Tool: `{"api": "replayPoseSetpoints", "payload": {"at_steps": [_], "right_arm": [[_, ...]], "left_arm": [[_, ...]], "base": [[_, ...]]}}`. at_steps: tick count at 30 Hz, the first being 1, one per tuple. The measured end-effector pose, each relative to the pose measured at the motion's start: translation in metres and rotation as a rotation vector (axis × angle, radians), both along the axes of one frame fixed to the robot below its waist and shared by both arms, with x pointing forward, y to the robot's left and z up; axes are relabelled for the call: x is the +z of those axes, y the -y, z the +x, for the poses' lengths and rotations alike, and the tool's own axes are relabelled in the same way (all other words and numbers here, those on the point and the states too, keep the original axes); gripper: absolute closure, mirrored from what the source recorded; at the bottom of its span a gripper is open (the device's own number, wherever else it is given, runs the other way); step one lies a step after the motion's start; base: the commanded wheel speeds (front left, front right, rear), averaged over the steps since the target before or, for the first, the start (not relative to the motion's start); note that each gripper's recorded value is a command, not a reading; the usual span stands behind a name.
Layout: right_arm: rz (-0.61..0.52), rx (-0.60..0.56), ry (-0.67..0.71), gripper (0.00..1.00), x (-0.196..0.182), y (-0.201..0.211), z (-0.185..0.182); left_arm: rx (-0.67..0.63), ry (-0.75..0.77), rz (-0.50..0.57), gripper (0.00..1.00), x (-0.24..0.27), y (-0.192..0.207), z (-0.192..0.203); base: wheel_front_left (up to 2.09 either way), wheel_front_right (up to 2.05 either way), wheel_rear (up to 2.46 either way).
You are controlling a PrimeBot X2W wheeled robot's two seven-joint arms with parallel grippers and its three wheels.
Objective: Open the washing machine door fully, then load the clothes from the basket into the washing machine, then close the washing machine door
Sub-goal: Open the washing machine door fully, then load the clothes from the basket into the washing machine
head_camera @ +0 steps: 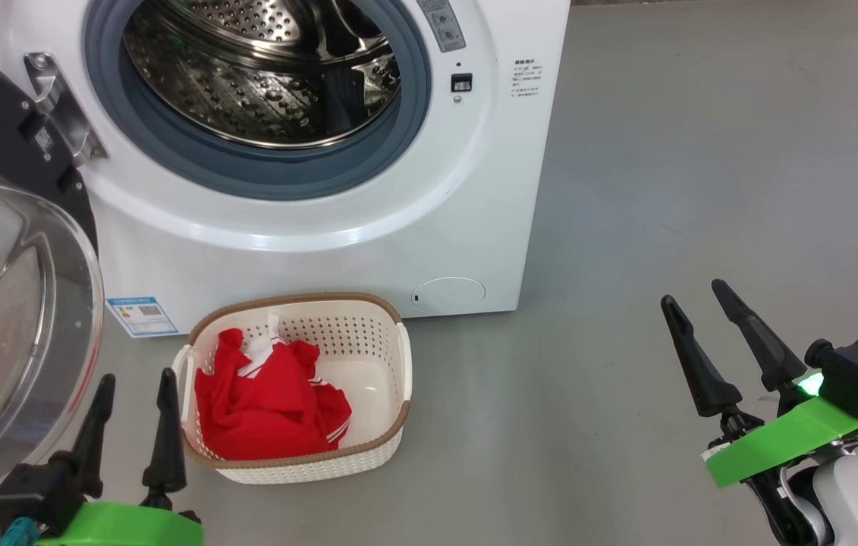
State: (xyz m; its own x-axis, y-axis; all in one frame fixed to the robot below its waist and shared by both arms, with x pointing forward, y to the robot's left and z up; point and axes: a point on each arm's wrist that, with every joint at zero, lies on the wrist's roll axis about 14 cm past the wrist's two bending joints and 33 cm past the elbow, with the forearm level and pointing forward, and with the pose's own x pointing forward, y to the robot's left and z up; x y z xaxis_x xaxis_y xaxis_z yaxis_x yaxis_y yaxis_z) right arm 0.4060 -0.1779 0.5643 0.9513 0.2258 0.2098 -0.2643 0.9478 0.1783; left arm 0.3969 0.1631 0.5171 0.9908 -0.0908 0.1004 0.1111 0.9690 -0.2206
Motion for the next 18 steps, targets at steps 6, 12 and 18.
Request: {"api": "replayPoseSetpoints", "payload": {"at_steps": [6, 12, 18], "right_arm": [[0.001, -0.001, 0.005, 0.00, 0.0017, 0.0000, 0.0008], [-0.005, 0.002, 0.010, 0.00, 0.0031, -0.0008, 0.0006], [-0.004, 0.003, 0.013, 0.00, 0.0040, -0.0012, 0.0005]], "left_arm": [[0.000, 0.009, 0.006, 0.00, 0.0018, -0.0016, -0.0007], [-0.002, 0.016, 0.003, 0.00, 0.0033, -0.0012, -0.0012], [0.001, 0.017, -0.004, 0.00, 0.0037, -0.0011, -0.0013]], "base": [[0.00, 0.00, 0.00], [0.00, 0.00, 0.00], [0.00, 0.00, 0.00]]}}
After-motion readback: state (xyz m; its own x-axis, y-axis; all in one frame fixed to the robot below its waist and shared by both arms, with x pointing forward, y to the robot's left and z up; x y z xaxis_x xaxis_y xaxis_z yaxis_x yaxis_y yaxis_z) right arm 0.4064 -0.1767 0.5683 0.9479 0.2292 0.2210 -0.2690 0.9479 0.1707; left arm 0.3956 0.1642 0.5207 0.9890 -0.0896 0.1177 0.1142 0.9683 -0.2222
